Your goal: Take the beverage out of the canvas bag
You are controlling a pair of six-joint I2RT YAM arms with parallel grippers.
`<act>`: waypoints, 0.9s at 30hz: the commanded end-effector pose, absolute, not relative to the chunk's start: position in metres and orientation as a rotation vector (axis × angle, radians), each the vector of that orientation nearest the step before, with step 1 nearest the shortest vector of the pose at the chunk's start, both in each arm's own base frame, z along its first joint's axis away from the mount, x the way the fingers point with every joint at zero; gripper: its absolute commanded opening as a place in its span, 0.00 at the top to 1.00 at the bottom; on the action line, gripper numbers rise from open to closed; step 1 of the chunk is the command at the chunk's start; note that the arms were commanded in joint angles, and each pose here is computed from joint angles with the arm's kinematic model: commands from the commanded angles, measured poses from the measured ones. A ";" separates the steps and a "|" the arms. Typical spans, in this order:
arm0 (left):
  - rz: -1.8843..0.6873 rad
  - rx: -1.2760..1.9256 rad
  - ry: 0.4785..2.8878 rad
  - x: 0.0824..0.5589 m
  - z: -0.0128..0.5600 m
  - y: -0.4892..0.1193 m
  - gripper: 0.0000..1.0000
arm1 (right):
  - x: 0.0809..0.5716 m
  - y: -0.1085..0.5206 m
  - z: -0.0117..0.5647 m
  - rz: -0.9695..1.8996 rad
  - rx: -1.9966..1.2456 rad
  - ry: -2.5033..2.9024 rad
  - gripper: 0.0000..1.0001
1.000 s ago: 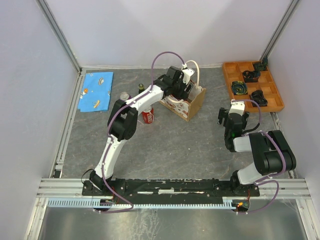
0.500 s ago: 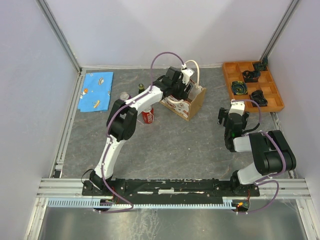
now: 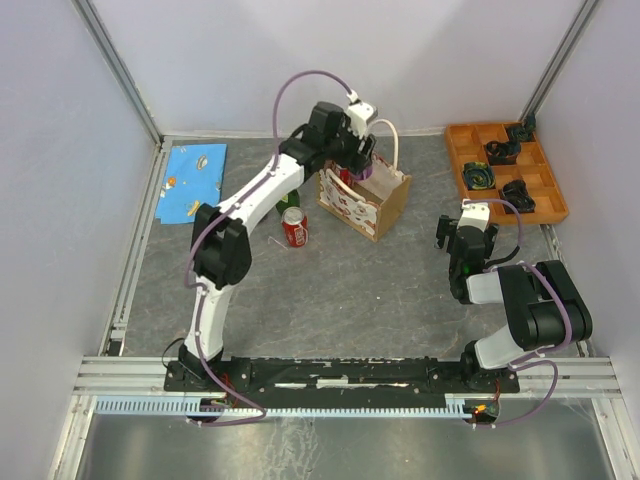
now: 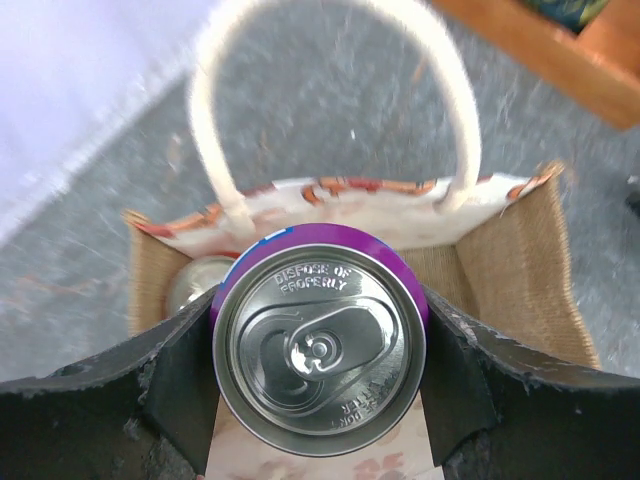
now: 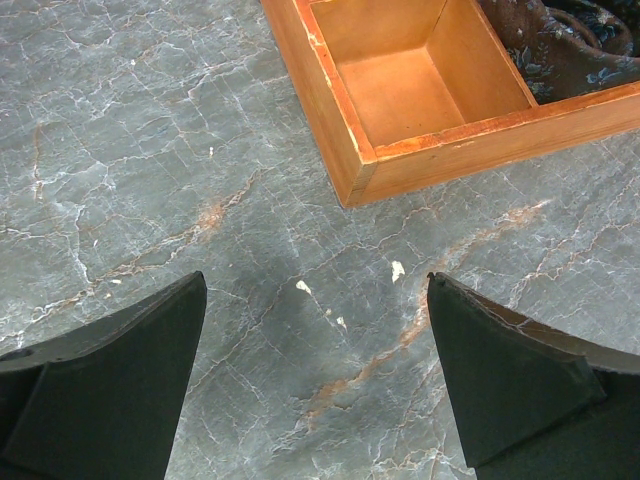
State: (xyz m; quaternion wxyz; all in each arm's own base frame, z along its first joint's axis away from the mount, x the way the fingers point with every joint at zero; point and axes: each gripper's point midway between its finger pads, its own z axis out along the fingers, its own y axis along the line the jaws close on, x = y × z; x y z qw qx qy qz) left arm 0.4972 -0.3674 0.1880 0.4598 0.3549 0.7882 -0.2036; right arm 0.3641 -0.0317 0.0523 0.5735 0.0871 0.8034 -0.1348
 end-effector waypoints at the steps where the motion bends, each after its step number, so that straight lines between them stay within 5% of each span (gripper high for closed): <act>1: -0.564 0.768 1.589 0.487 0.363 -0.361 0.97 | 0.378 -0.031 0.075 -0.298 0.222 1.804 0.01; 14: -0.343 0.618 1.532 0.435 0.451 -0.277 0.97 | 0.378 -0.031 0.075 -0.297 0.223 1.803 0.01; 27: -0.150 0.321 1.728 0.374 0.373 -0.152 0.97 | 0.378 -0.031 0.075 -0.297 0.222 1.804 0.01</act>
